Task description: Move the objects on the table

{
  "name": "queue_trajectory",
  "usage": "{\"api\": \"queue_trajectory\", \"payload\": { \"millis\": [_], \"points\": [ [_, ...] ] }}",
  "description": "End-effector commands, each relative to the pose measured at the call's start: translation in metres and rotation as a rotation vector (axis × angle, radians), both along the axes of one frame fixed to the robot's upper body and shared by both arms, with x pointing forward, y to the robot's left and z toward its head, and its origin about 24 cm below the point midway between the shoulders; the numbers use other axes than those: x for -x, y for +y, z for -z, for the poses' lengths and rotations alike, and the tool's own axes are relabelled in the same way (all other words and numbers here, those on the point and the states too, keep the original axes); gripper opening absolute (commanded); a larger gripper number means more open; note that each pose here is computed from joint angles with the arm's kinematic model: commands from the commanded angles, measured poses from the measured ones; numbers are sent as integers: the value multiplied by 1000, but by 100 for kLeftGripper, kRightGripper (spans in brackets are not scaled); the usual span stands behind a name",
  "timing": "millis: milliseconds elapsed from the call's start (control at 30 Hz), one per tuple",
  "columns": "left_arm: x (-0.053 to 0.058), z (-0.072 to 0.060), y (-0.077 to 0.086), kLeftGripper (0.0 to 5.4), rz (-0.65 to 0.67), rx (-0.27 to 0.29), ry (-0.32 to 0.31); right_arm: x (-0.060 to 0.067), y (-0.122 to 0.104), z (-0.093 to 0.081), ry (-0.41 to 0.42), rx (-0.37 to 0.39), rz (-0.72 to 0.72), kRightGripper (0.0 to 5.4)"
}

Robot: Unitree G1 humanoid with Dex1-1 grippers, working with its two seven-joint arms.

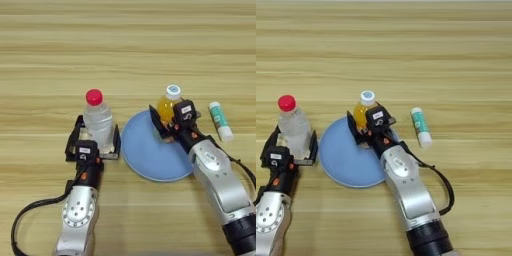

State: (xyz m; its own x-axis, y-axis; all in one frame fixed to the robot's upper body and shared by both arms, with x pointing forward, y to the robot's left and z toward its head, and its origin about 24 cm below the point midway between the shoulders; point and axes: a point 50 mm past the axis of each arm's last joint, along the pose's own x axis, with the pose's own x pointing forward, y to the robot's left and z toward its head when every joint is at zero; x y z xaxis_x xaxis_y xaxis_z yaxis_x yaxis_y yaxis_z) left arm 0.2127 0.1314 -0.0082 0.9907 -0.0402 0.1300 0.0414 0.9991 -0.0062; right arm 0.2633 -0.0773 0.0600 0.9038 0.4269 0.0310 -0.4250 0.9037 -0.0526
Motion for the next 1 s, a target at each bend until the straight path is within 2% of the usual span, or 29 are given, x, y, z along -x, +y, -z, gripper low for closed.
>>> {"api": "queue_trajectory", "payload": {
  "millis": [33,200,267,467,667,1000],
  "points": [
    [0,2,-3,540,3,1,8,1,-1,2,13,10,-4,457],
    [0,2,-4,540,5,2,8,2,-4,1,9,13,-1,525],
    [0,2,-4,540,4,2,9,4,-4,0,9,11,-3,535],
    [0,2,-4,540,4,2,8,12,-12,-2,15,28,6,535],
    [1,2,-4,540,3,1,6,20,-21,-1,62,97,0,535],
    [1,2,-5,540,2,2,4,25,-44,1,103,230,9,535]
  ]
}}
